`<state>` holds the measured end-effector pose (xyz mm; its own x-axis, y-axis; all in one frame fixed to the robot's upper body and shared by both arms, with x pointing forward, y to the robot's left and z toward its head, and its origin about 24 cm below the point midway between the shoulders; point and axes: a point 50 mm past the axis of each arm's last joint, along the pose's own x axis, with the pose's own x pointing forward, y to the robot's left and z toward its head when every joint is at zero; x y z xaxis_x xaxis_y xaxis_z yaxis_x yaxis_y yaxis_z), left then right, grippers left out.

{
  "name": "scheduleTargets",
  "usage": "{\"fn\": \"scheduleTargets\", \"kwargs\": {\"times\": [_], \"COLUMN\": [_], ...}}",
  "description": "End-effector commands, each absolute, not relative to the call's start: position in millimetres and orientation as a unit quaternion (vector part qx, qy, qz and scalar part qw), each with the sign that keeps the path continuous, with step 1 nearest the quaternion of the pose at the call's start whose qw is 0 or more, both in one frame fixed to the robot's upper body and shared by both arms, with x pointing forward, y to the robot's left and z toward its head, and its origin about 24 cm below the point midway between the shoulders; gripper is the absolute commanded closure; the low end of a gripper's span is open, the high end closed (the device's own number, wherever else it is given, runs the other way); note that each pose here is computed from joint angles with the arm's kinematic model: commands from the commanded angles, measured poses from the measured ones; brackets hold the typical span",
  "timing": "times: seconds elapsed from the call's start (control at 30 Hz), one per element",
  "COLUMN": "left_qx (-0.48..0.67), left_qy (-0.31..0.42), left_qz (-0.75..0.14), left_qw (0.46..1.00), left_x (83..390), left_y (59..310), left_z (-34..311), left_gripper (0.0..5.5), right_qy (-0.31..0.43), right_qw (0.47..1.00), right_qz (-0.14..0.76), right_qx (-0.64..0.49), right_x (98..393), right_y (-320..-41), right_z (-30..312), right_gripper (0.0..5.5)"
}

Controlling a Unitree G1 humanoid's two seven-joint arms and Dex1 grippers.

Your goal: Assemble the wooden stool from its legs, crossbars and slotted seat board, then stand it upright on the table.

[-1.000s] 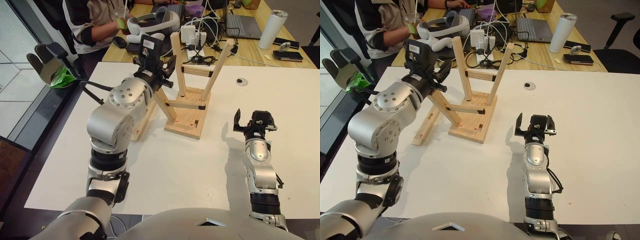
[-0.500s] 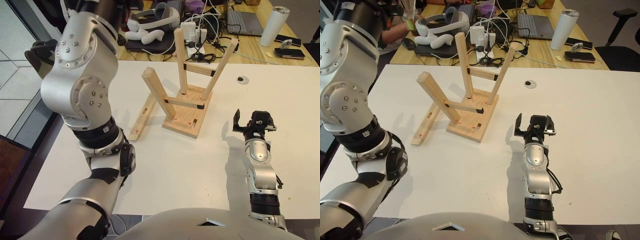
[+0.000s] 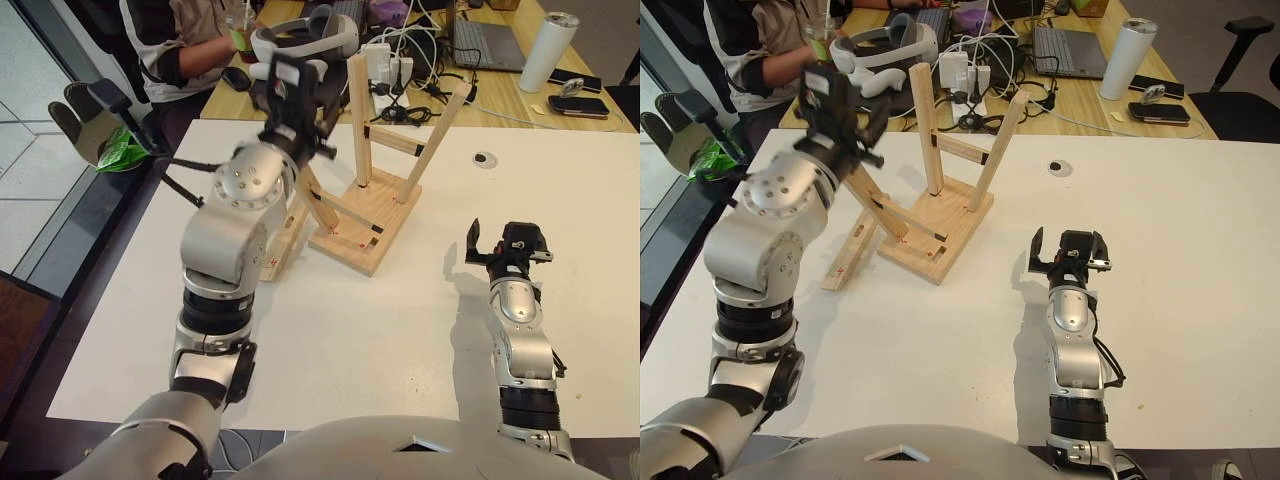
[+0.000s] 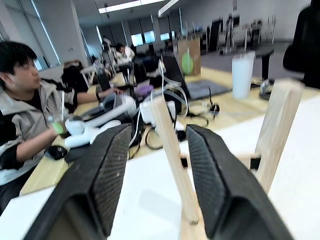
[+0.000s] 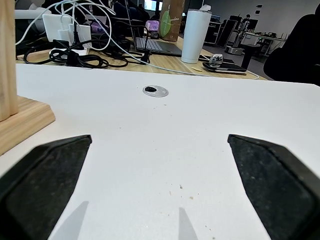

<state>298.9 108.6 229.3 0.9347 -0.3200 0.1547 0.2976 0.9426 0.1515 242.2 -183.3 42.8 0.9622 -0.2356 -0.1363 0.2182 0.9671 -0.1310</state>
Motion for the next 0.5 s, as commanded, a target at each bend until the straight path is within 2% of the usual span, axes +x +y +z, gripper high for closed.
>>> {"fn": "scheduleTargets", "kwargs": {"times": [0.03,0.13,0.27,0.33,0.4,0.5], "left_qx": [0.033,0.053,0.088,0.106,0.112,0.106], "left_qy": [-0.139,-0.135,-0.103,-0.071,-0.045,-0.018], "left_qz": [-0.129,-0.071,0.007,0.047,0.059,0.045], "left_qw": [0.981,0.987,0.991,0.991,0.991,0.993], "left_x": [297,300,306,311,317,325], "left_y": [118,148,187,205,210,202], "left_z": [253,254,239,226,213,199], "left_gripper": [3.46,3.46,3.46,3.46,3.46,3.46], "right_qy": [0.084,0.063,0.064,0.071,0.073,0.079], "right_qw": [0.988,0.996,0.992,0.983,0.975,0.965], "right_qz": [-0.117,-0.035,0.092,0.159,0.203,0.240], "right_qx": [-0.060,-0.061,-0.063,-0.060,-0.057,-0.064], "right_x": [241,245,245,245,247,251], "right_y": [-184,-172,-152,-134,-117,-100], "right_z": [41,51,59,61,63,63], "right_gripper": [0.47,0.47,0.47,0.47,0.47,0.47]}}
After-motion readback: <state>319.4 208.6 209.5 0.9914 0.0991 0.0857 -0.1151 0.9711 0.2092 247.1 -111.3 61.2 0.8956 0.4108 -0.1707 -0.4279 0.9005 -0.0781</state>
